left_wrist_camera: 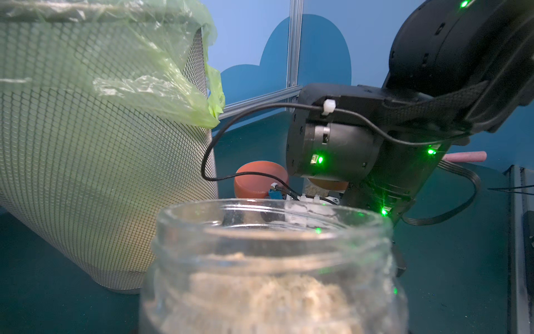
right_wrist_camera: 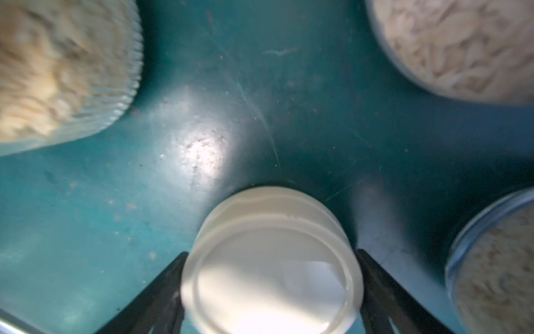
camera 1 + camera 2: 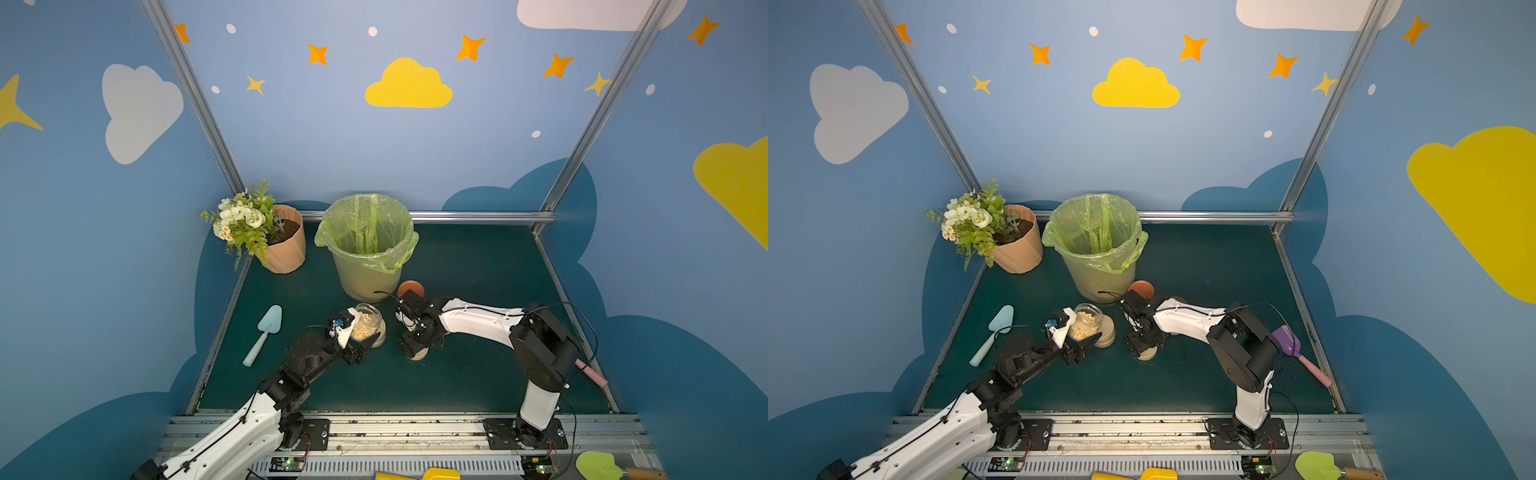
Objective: Empty expired oatmeal from jars
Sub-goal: Place the lid at the center of the board, then pour the expired oatmeal into the trash bin.
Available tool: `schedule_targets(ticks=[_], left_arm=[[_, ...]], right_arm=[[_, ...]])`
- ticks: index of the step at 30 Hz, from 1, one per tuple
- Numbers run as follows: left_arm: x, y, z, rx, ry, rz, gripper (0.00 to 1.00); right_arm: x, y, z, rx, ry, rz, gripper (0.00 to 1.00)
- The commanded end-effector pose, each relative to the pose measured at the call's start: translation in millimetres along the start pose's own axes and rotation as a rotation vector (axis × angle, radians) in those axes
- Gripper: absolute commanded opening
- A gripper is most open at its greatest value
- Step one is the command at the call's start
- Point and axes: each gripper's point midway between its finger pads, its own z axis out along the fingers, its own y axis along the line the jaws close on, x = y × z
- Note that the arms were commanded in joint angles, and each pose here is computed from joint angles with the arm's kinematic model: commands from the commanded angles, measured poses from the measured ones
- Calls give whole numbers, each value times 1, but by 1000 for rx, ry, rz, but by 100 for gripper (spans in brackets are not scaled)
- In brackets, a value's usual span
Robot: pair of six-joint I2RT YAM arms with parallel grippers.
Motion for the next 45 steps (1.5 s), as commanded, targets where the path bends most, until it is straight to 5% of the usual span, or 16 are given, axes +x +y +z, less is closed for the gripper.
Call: schedule_targets(ticks=[1, 8, 23, 35, 45], left_arm=[[-18, 1, -1, -4, -61, 2, 9], [-28, 1, -3, -3, -86, -2, 9], [-112, -3, -3, 27, -210, 18, 9], [-190, 15, 42, 64, -202, 74, 8], [-228, 55, 70, 78, -223, 82, 8]], right_arm=[[10, -2, 9, 19, 41, 1, 90], [1, 7, -19, 15, -16, -22, 94], [-22, 13, -181, -76, -435, -12, 95], [-64, 18, -349, -444, -1012, -13, 97], [-152, 17, -383, -638, -1126, 28, 97]])
